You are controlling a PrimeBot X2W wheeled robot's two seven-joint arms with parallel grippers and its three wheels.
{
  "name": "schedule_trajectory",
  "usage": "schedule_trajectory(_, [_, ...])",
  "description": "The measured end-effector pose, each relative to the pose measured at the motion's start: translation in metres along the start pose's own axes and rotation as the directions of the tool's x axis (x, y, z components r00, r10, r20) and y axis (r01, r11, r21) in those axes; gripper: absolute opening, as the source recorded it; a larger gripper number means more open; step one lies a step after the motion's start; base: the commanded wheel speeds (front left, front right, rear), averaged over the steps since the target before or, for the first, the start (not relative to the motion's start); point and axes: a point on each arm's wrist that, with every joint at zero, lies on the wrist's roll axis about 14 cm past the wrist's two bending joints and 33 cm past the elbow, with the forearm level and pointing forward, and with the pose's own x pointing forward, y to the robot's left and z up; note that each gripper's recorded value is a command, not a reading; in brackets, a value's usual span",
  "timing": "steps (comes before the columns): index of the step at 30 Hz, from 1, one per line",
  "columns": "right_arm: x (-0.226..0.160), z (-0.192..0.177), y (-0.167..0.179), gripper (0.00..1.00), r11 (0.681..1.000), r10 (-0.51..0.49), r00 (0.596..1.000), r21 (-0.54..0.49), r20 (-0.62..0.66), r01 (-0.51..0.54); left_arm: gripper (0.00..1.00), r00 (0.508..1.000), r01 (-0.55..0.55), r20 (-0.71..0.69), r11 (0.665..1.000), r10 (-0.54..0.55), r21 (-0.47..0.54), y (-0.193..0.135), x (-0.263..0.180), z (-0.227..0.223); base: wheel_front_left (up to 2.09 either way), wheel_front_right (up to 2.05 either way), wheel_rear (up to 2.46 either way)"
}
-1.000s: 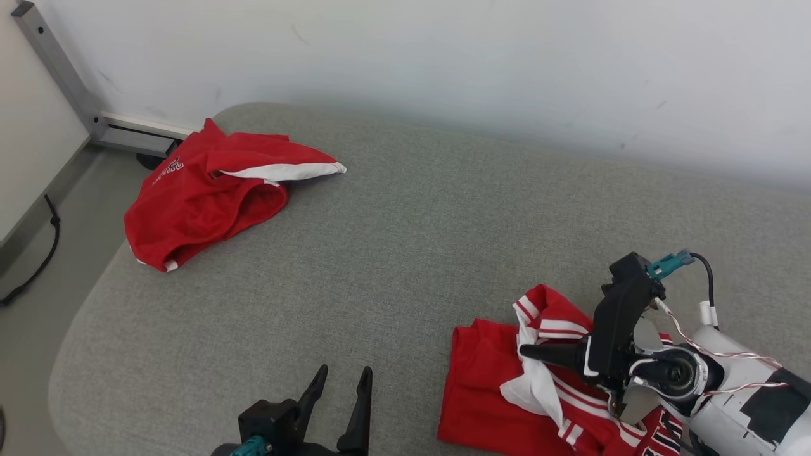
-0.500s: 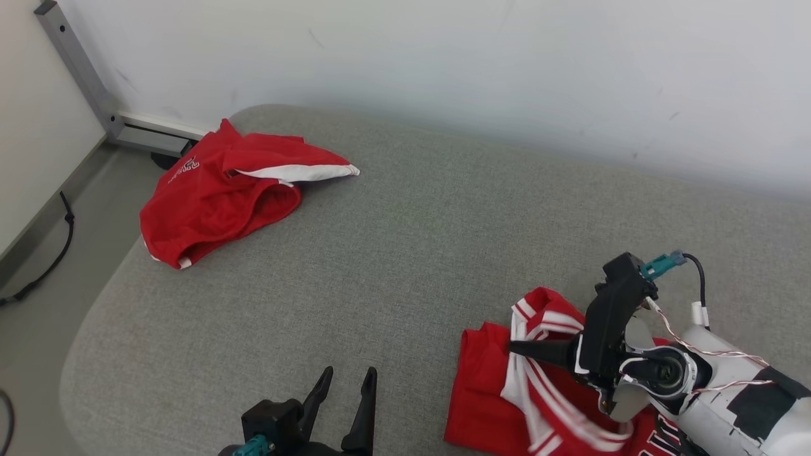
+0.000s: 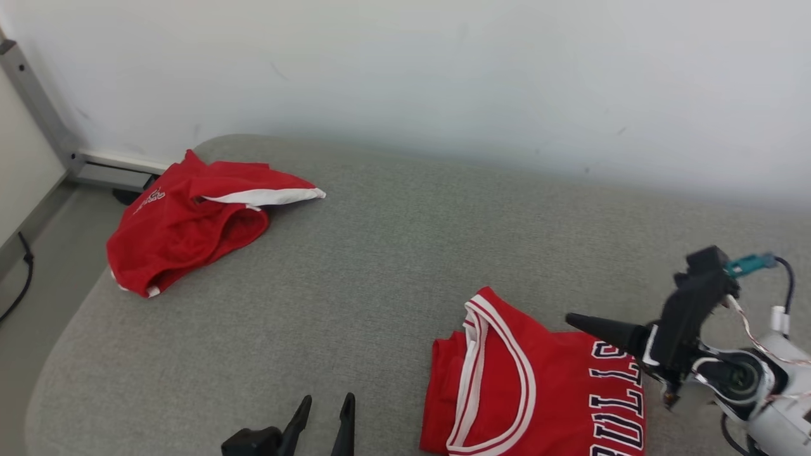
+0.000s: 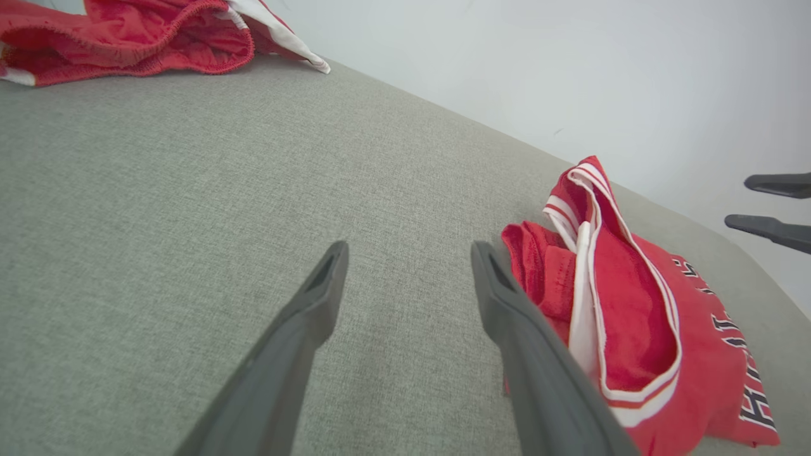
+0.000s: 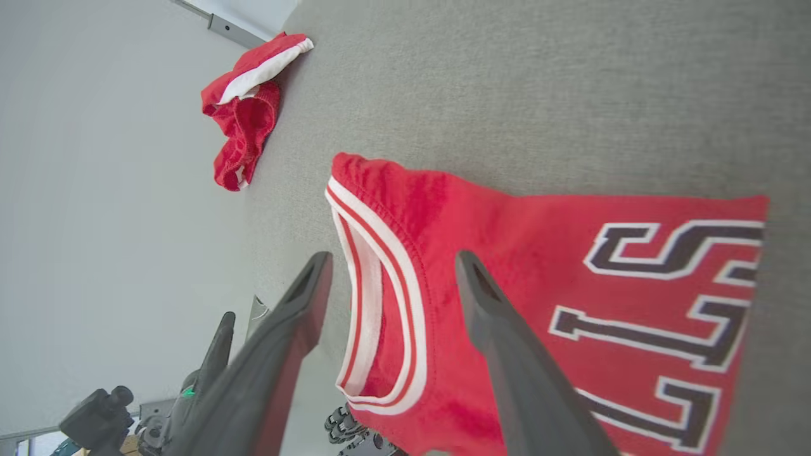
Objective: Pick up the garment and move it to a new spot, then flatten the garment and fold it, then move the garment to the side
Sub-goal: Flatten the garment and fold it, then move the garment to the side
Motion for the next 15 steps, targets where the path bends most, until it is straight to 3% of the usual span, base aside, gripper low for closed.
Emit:
schedule_trajectory(10, [-0.05, -0.012, -0.074, 1.0, 0.971, -0.237, 0.971, -0.028, 0.038, 0.238, 1.0, 0.998, 0.056, 0.02, 0.998, -0.057, 0.026, -0.015, 0.008, 0.006, 0.0, 0.0, 0.0])
schedule_trajectory(15, [-0.054, -0.032, -0.093, 1.0, 0.958, -0.287, 0.958, -0.013, -0.014, 0.287, 1.0, 0.997, 0.072, 0.015, 0.997, -0.072, 0.035, -0.02, 0.012, 0.005, 0.0, 0.0, 0.0])
